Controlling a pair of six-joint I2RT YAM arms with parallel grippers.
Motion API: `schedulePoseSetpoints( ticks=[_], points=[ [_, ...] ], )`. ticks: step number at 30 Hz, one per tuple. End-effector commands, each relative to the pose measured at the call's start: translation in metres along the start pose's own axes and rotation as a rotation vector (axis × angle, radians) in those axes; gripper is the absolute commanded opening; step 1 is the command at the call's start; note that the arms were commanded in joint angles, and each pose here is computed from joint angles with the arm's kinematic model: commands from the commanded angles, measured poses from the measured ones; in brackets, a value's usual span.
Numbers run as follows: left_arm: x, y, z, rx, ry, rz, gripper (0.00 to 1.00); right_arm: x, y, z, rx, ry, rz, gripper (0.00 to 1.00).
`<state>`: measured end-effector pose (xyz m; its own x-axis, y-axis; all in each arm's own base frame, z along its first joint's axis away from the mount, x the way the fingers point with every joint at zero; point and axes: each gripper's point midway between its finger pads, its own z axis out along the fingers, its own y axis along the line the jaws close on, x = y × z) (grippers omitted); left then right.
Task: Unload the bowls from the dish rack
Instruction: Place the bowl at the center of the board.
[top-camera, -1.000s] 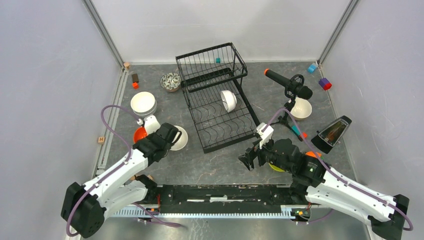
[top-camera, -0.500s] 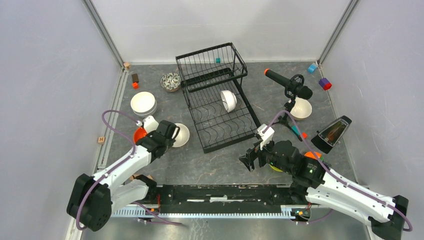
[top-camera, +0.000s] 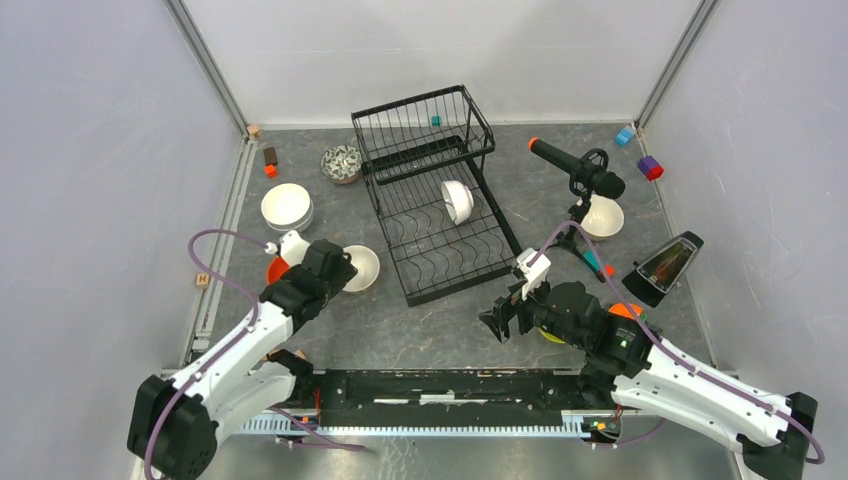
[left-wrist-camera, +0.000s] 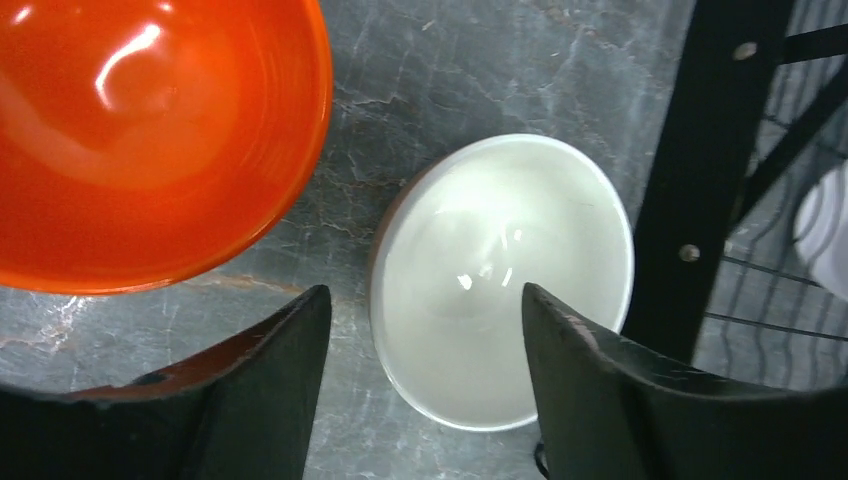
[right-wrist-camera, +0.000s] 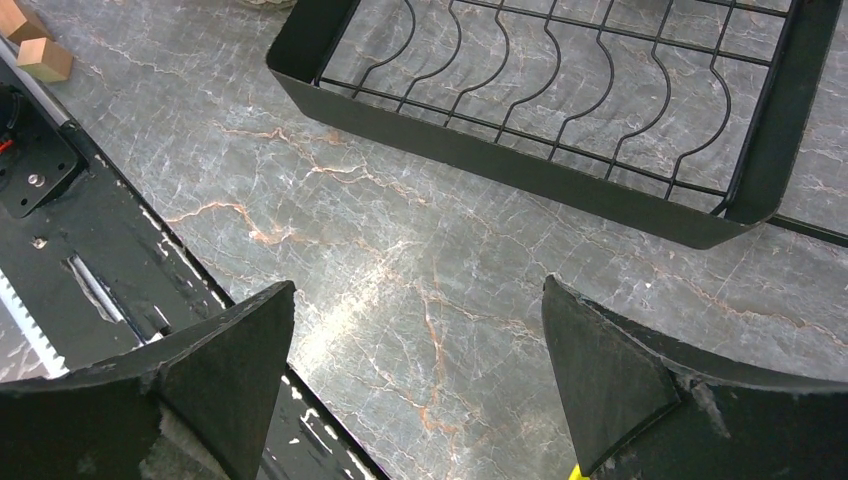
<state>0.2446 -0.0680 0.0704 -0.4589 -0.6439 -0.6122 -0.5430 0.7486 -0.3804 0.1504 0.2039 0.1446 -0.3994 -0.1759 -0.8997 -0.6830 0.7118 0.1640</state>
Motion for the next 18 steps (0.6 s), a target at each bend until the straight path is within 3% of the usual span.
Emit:
schedulePoseSetpoints(
  ticks=[1,8,15,18],
  points=[
    [-0.021,-0.019,-0.023,0.094,-0.032,-0.012,0.79,-0.01,-0.003,-0.002,0.025,-0.031,-0.004,0.98],
    [-0.023,-0.073,-0.066,0.409,-0.028,0.113,0.83,-0.006,-0.011,0.007,0.068,-0.028,-0.009,0.98],
    [0.001,-0.154,-0.115,0.679,-0.123,0.337,0.87,0.007,-0.027,0.019,0.157,-0.009,-0.017,0.98],
    [0.009,-0.194,-0.126,0.816,-0.163,0.349,0.88,0.016,-0.034,0.023,0.186,-0.02,-0.019,0.98]
  ],
)
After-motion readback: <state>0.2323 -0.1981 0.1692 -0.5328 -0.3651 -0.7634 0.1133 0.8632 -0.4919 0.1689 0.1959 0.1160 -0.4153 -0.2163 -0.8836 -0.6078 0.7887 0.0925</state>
